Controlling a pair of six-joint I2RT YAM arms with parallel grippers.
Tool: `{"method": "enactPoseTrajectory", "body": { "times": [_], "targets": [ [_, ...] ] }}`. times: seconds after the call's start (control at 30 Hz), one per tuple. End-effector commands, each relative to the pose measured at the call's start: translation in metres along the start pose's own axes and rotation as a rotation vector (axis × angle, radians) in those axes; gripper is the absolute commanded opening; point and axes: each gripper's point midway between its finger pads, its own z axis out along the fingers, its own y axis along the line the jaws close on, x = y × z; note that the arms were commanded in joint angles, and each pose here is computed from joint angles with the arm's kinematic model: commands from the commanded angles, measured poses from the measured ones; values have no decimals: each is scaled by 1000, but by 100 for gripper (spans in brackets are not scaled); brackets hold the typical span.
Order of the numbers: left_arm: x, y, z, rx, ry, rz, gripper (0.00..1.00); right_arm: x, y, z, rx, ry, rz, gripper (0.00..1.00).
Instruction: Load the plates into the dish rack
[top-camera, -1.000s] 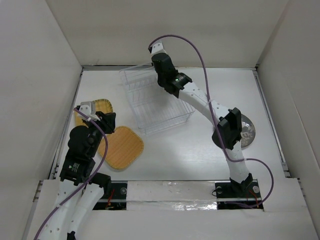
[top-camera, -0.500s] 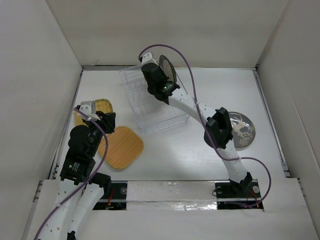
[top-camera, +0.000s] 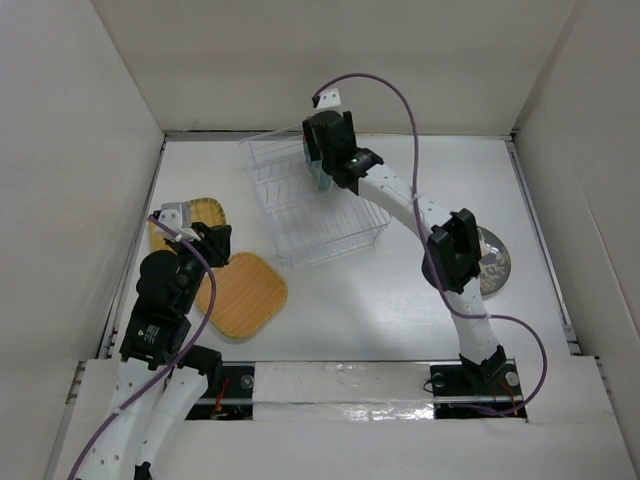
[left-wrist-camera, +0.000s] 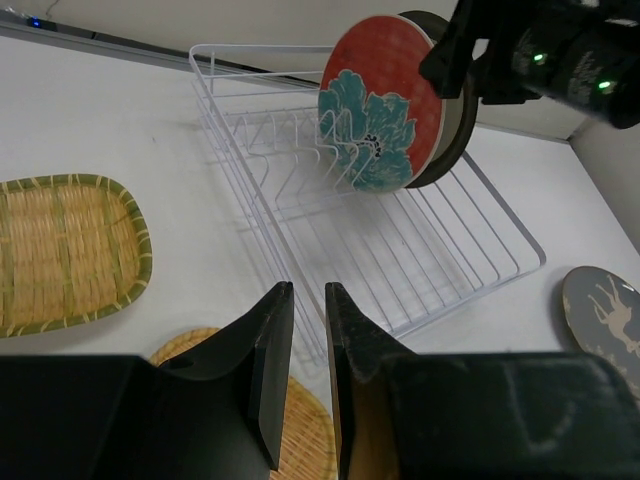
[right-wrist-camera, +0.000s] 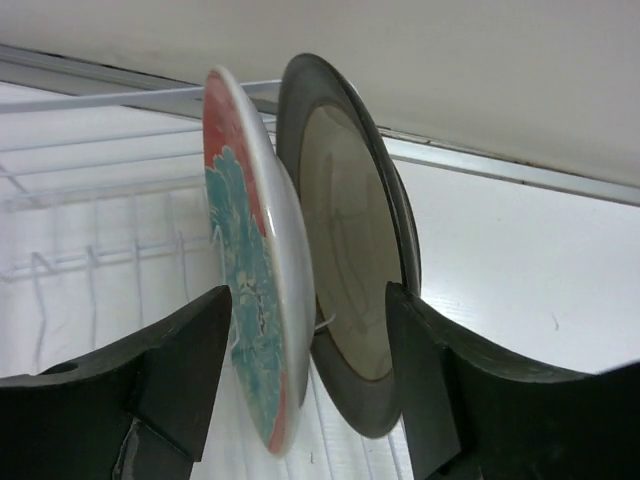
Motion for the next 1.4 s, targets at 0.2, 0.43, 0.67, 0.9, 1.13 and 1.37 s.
{"method": "enactPoseTrajectory", "body": {
  "times": [0.2, 0.43, 0.67, 0.9, 1.13, 1.37],
  "targets": [
    [-16, -14, -6, 61, -57, -3, 17, -117, -81, -111, -324, -238, 439, 79],
    [-26, -20, -19, 97, -107, -9, 18, 36, -253, -162, 75, -156, 846, 0],
    [-31, -31, -30, 144, -133, -12, 18, 209, -360, -236, 519, 27, 1005, 45],
    [-30, -37, -38, 171, -134, -18, 19, 292, -396, -255, 757, 218, 1062, 81],
    [-31, -41, -40, 184, -138, -19, 19, 333, -376, -245, 653, 388, 1125, 87],
    [-25, -44, -35, 185, -110, -14, 19, 354, -344, -228, 499, 509, 1223, 86]
  ]
}}
